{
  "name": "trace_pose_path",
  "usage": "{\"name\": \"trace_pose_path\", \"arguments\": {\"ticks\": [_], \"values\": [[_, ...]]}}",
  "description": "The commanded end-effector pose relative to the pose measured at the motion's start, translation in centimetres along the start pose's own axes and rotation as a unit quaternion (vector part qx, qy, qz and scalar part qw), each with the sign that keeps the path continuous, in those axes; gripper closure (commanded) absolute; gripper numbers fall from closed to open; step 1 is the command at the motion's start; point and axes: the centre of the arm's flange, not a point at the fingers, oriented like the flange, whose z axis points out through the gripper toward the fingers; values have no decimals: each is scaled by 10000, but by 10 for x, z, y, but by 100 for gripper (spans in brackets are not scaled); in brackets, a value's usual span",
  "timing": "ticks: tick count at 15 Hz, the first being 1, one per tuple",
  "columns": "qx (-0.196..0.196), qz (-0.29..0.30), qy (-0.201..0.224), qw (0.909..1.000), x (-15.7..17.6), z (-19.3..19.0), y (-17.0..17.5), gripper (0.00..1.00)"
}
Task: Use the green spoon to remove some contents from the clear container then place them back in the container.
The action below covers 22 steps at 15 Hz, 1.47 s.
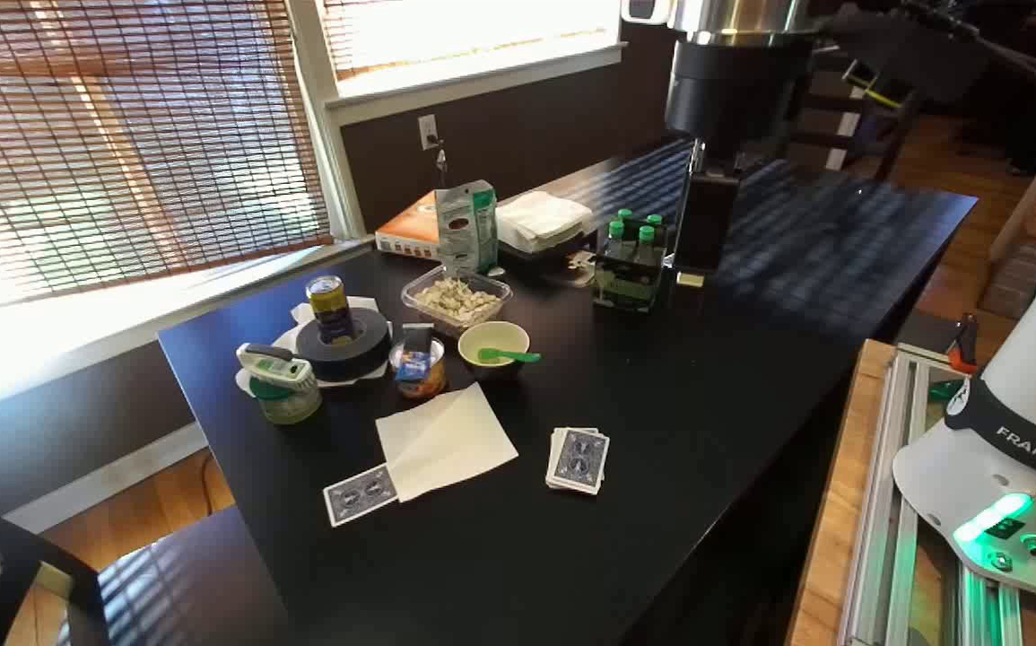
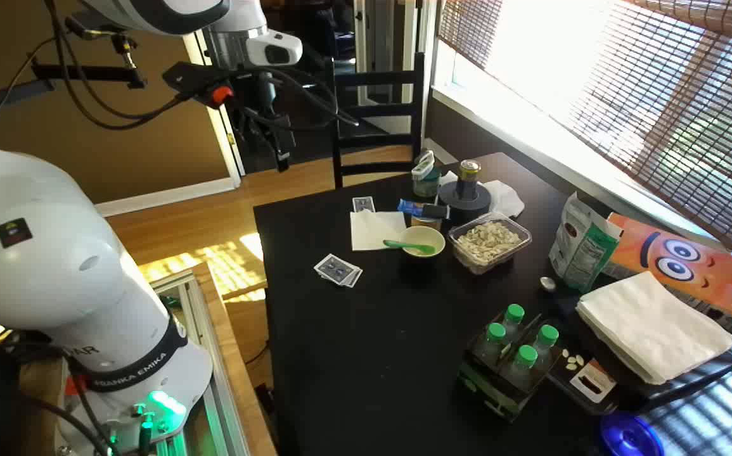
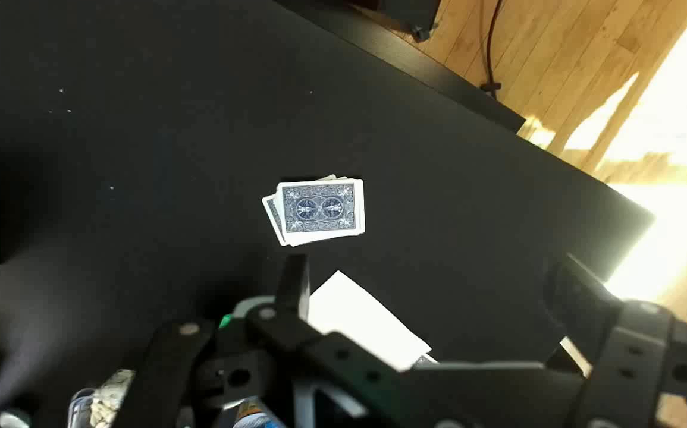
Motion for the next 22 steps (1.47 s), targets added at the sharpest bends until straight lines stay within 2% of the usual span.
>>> {"name": "trace_pose_path", "arguments": {"ticks": [1,15,16,20,22], "values": [[0,0,0,10000,0,0,0,0],[0,0,0,10000,0,0,0,0],[48,-18,102,9999,7,3,2,0],[-708,298,688,9947,51,11,33,0],[-895,387,589,9935,75,17,60,0]]}}
